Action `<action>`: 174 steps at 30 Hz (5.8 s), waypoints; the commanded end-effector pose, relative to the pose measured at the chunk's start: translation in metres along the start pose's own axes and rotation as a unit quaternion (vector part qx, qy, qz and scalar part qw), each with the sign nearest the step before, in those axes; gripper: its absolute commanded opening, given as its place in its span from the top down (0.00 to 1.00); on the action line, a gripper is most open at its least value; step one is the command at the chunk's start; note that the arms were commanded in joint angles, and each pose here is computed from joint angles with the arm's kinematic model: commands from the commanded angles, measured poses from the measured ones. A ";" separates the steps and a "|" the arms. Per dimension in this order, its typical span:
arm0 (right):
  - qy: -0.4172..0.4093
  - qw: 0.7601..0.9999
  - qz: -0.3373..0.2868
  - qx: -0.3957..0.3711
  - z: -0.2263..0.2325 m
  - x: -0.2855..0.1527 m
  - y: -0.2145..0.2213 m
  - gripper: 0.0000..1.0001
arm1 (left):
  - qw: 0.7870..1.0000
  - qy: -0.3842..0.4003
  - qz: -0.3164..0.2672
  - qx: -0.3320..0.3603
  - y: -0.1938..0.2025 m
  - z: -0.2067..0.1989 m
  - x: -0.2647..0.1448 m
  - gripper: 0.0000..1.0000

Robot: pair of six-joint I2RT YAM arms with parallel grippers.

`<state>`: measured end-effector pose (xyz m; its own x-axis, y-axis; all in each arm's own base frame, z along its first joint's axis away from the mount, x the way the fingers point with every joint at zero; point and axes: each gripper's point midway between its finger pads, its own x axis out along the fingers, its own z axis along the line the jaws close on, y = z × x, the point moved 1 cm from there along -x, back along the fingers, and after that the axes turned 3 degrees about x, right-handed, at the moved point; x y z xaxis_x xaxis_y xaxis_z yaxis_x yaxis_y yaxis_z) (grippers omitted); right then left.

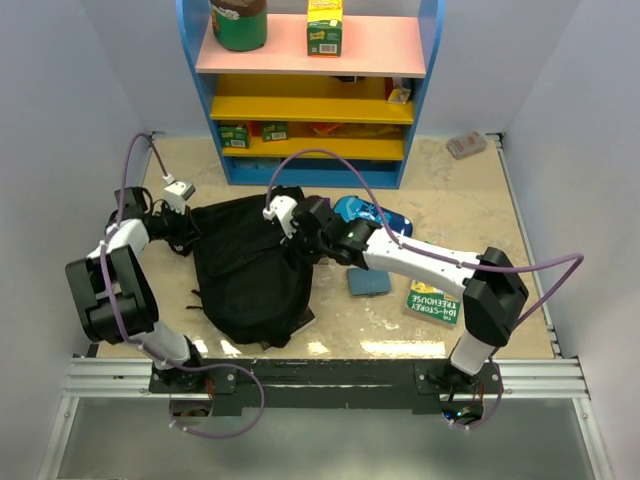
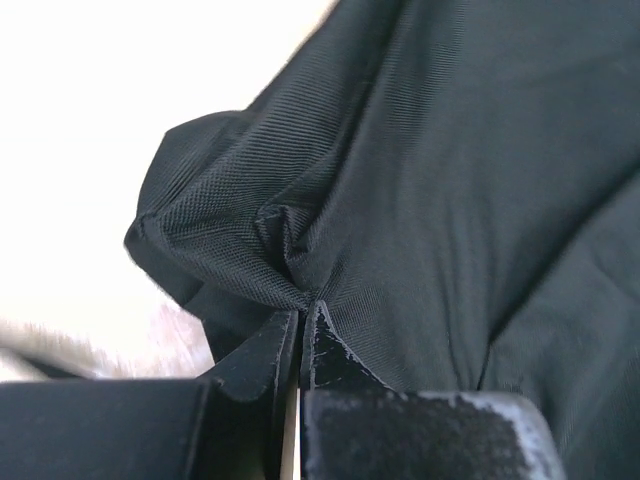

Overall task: Pack the student bag
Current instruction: Adjust the student bag at the center of the board.

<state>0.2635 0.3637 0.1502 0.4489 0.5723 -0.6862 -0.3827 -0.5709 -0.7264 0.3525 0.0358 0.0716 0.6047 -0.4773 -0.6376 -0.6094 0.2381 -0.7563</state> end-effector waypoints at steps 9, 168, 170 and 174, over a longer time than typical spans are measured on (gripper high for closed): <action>0.046 0.989 -0.139 0.010 -0.044 -0.067 -0.110 1.00 | 0.987 0.120 0.086 0.067 0.027 -0.093 -0.101 1.00; 0.131 0.962 -0.225 0.078 -0.011 -0.075 -0.037 1.00 | 0.778 0.245 -0.059 0.576 -0.005 -0.131 0.014 1.00; 0.143 0.961 -0.218 0.090 -0.019 -0.072 -0.032 1.00 | 0.780 0.244 -0.059 0.573 -0.001 -0.133 0.012 1.00; 0.162 0.958 -0.210 0.108 -0.033 -0.067 -0.022 1.00 | 0.781 0.237 -0.062 0.574 0.003 -0.137 0.006 1.00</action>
<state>0.2459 0.3270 0.1826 0.7321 0.5480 -0.4046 -0.2844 -0.2938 -0.9126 0.2976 -0.0809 0.0816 0.1994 -0.7402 -0.6422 0.4448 0.6523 -0.6137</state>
